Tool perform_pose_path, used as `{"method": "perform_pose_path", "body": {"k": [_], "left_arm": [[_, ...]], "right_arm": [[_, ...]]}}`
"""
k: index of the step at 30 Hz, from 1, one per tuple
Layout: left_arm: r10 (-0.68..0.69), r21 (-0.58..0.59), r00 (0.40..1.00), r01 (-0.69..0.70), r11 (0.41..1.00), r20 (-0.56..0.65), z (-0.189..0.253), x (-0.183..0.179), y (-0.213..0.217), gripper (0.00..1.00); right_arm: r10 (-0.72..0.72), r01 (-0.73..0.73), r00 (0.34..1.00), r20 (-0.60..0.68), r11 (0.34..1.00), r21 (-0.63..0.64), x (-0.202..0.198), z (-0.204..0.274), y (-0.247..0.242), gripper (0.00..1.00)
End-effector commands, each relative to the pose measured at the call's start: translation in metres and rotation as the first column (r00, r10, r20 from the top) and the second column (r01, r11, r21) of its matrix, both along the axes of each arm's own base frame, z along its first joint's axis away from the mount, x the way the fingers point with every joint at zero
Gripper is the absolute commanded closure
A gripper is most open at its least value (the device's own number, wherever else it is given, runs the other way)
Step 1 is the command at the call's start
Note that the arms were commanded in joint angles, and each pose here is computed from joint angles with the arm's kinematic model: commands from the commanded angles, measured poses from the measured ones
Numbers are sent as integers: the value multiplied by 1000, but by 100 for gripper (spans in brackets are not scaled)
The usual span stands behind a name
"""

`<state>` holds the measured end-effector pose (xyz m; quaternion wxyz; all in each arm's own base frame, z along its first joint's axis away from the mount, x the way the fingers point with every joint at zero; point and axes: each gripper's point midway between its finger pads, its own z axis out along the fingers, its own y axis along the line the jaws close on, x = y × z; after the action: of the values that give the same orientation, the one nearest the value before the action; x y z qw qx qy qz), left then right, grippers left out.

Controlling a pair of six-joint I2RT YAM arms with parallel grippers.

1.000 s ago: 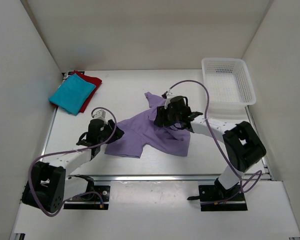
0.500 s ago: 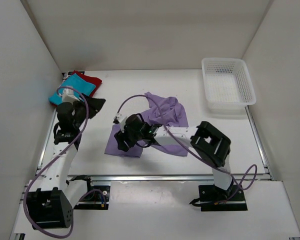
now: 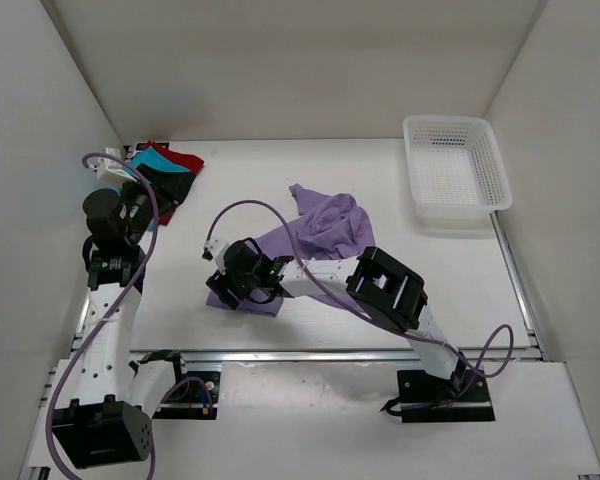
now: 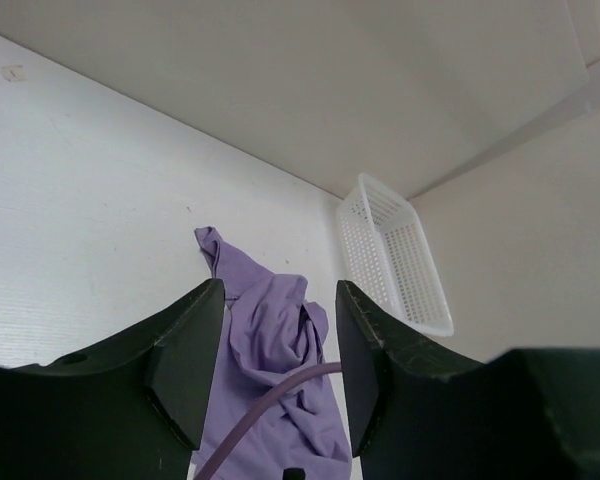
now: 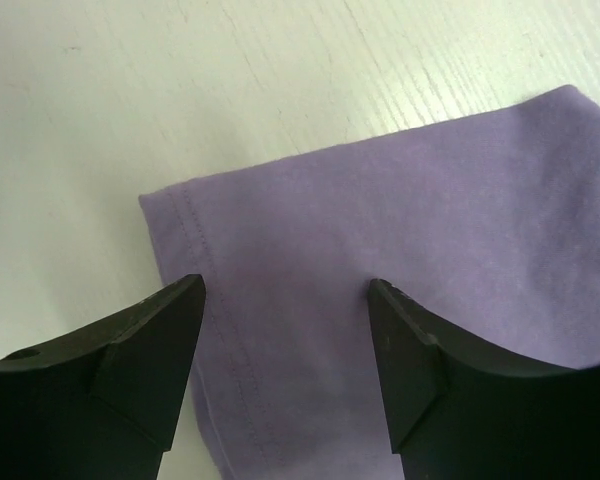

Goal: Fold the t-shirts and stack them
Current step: Flatten out the tshirt

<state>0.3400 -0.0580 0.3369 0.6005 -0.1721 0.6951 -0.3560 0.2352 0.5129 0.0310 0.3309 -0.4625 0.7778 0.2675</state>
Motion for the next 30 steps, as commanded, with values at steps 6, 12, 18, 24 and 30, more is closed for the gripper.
{"method": "perform_pose_path", "body": {"k": [6,12,18,24,30], "left_arm": [[11,11,1000,-11,1000,25,12,1,11,42],[-3,-51,1000,3,999,-5,-18,6,18,44],[-11,-17,995,9,1000,-99,-56,10,10,44],[-69,-72,971,54,996,-227,-128,1,-9,44],[-149,-83,936,129,988,-317,-179,-9,-51,43]], "right_arm": [[-86,117,981,173,977,-177,-3,-38,-65,37],[-110,174,967,230,945,-277,-7,-61,-113,78],[-196,208,962,192,977,-45,16,22,-88,100],[-375,293,909,183,885,361,93,222,-135,100],[-619,432,775,127,666,607,144,349,-278,100]]}}
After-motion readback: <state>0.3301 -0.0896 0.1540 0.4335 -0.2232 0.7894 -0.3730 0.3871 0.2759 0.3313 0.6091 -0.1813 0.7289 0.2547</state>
